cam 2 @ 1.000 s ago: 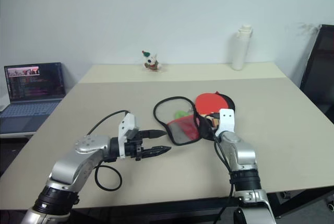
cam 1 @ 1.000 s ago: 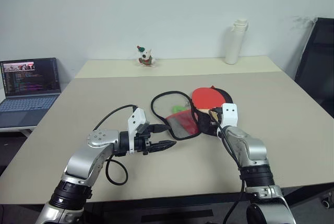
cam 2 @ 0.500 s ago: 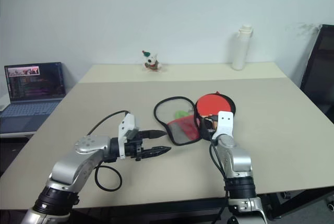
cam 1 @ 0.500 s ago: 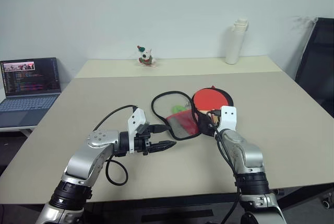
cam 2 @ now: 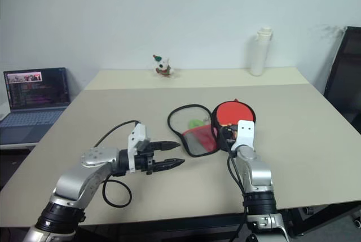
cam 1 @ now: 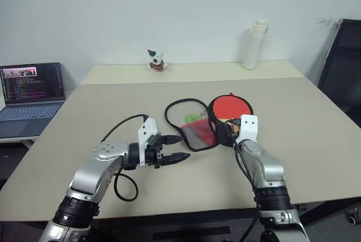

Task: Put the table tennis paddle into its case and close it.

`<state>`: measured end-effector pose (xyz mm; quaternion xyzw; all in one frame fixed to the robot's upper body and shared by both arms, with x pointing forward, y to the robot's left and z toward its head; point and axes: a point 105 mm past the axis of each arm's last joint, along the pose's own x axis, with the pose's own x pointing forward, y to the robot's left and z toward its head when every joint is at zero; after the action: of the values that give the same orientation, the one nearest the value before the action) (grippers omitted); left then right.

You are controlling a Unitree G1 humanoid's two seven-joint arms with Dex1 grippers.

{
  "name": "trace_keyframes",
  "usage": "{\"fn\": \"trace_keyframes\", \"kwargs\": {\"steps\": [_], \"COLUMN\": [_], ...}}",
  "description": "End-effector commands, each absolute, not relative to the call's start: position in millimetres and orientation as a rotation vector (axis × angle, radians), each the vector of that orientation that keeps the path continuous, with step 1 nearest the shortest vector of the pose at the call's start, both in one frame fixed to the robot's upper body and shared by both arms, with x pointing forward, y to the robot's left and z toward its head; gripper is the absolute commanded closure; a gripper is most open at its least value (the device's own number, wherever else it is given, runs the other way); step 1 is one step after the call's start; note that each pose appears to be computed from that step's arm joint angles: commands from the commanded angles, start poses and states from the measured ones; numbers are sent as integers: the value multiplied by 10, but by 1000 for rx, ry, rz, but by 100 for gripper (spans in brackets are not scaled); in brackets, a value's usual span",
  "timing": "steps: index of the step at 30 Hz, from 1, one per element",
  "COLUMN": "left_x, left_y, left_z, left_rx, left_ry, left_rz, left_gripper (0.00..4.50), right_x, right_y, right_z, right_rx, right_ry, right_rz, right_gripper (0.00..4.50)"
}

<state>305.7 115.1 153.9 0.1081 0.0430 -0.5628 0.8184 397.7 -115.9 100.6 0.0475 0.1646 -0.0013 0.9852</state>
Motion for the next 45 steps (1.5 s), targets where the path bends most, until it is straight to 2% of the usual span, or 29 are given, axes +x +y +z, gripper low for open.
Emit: {"fn": "trace_keyframes", "kwargs": {"steps": [1, 5, 14, 21, 24, 31, 39, 42, 45], "left_x": [3032, 3062, 3375, 3578, 3686, 3959, 4242, 4317, 4392], "left_y": [1169, 1218, 1608, 1827, 1877, 1820, 1454, 1333, 1187], "left_z": [1672, 1670, 1655, 1503, 1383, 1250, 1223, 1296, 1500], "left_rx": [254, 253, 223, 246, 267, 282, 253, 264, 307], "left_ry": [31, 41, 55, 124, 170, 203, 163, 144, 96], "left_rz": [-1194, -1166, -944, -885, -868, -822, -813, -825, -854], "left_gripper": [131, 131, 131, 131, 193, 438, 445, 445, 445], "right_x": [3961, 3827, 3326, 3317, 3382, 3374, 3261, 3258, 3241], "right_y": [-1018, -859, -919, -1131, -1236, -1249, -1332, -1422, -1508], "right_z": [1137, 1232, 1759, 2042, 2068, 2059, 2031, 2036, 2043], "right_rx": [99, 25, -71, -145, -158, -172, -224, -237, -242], "right_ry": [295, 289, 252, 220, 216, 213, 243, 250, 256], "right_rz": [72, 248, 625, 674, 633, 626, 683, 662, 636], "right_gripper": [150, 4, 4, 4, 0, 0, 0, 0, 0]}}
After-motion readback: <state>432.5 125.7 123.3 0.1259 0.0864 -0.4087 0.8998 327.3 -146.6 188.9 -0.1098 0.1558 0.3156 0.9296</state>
